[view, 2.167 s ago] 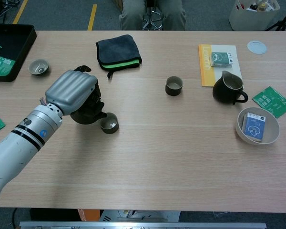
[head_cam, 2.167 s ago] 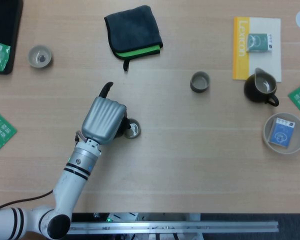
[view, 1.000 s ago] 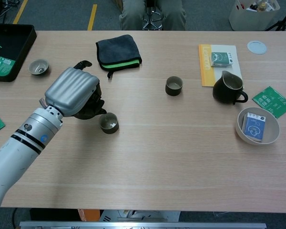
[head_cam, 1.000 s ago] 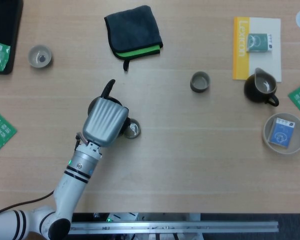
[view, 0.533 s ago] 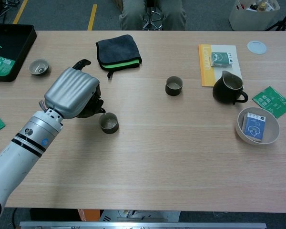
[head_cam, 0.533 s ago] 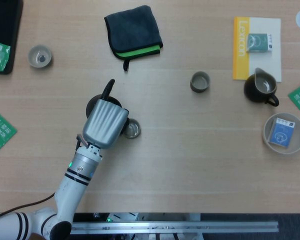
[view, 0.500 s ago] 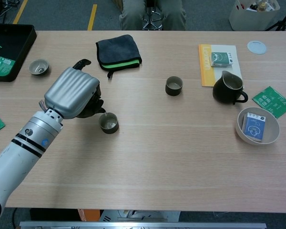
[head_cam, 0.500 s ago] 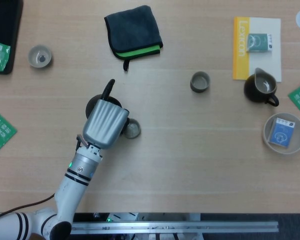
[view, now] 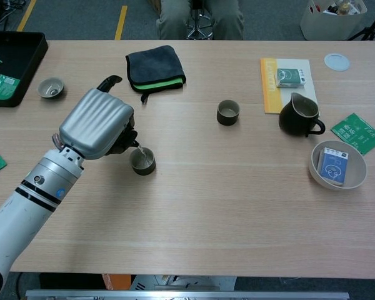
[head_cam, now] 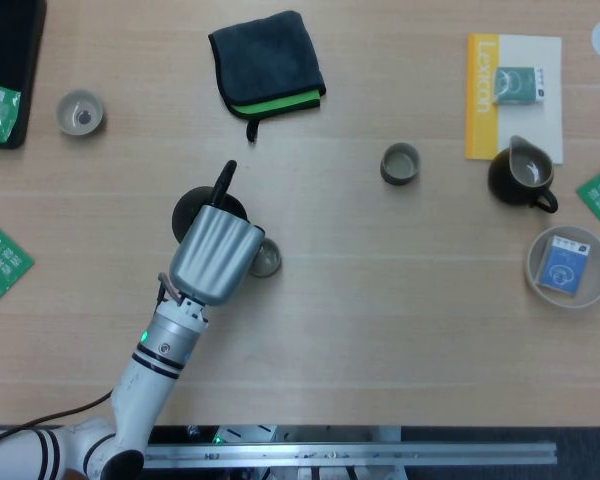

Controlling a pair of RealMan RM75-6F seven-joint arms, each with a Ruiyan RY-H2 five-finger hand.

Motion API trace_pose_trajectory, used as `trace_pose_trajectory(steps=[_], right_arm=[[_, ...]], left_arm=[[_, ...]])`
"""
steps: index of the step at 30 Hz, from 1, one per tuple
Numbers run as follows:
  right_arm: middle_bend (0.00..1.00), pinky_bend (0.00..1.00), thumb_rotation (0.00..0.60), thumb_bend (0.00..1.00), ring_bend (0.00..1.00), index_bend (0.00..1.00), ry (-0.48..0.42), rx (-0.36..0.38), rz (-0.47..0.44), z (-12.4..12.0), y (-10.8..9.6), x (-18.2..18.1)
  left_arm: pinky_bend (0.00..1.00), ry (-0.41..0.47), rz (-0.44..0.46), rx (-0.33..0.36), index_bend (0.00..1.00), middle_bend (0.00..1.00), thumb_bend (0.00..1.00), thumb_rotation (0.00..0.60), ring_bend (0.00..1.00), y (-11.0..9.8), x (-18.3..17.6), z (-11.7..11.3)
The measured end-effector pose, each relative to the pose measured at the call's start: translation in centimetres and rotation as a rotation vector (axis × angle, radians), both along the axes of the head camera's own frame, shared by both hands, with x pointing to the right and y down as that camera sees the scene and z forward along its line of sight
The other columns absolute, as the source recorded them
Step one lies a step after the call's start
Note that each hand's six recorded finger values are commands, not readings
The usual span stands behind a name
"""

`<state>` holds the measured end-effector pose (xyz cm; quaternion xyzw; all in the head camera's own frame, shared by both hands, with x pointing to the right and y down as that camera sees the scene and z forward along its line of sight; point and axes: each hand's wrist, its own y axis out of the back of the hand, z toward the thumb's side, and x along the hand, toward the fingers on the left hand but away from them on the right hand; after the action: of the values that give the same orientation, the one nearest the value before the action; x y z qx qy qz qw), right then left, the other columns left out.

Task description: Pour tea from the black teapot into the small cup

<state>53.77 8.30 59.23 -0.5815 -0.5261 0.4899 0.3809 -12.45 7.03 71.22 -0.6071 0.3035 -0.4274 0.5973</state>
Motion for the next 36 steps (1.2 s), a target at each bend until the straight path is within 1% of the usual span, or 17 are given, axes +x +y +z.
trace_pose_trajectory(steps=[3, 23, 32, 36], right_arm=[[0.19, 0.00, 0.600, 0.05, 0.00, 0.24, 0.000, 0.000, -0.001, 0.01, -0.02, -0.02], [0.19, 0.00, 0.600, 0.05, 0.00, 0.24, 0.001, 0.004, 0.002, -0.15, 0.00, 0.01], [0.19, 0.00, 0.600, 0.05, 0.00, 0.24, 0.002, 0.007, 0.001, -0.18, -0.11, -0.16], [0.19, 0.00, 0.600, 0.05, 0.00, 0.24, 0.007, 0.007, 0.001, -0.23, -0.16, -0.31]], left_arm=[[0.14, -0.006, 0.008, 0.018, 1.00, 1.00, 0.42, 0.600, 0.95, 0.03, 0.04, -0.10], [0.14, -0.022, 0.038, 0.065, 1.00, 1.00, 0.42, 0.600, 0.95, 0.20, 0.17, -0.36], [0.14, 0.023, 0.027, 0.019, 1.00, 1.00, 0.42, 0.600, 0.95, -0.09, 0.06, -0.27], [0.14, 0.058, 0.015, -0.028, 1.00, 1.00, 0.42, 0.600, 0.94, -0.44, -0.15, 0.05]])
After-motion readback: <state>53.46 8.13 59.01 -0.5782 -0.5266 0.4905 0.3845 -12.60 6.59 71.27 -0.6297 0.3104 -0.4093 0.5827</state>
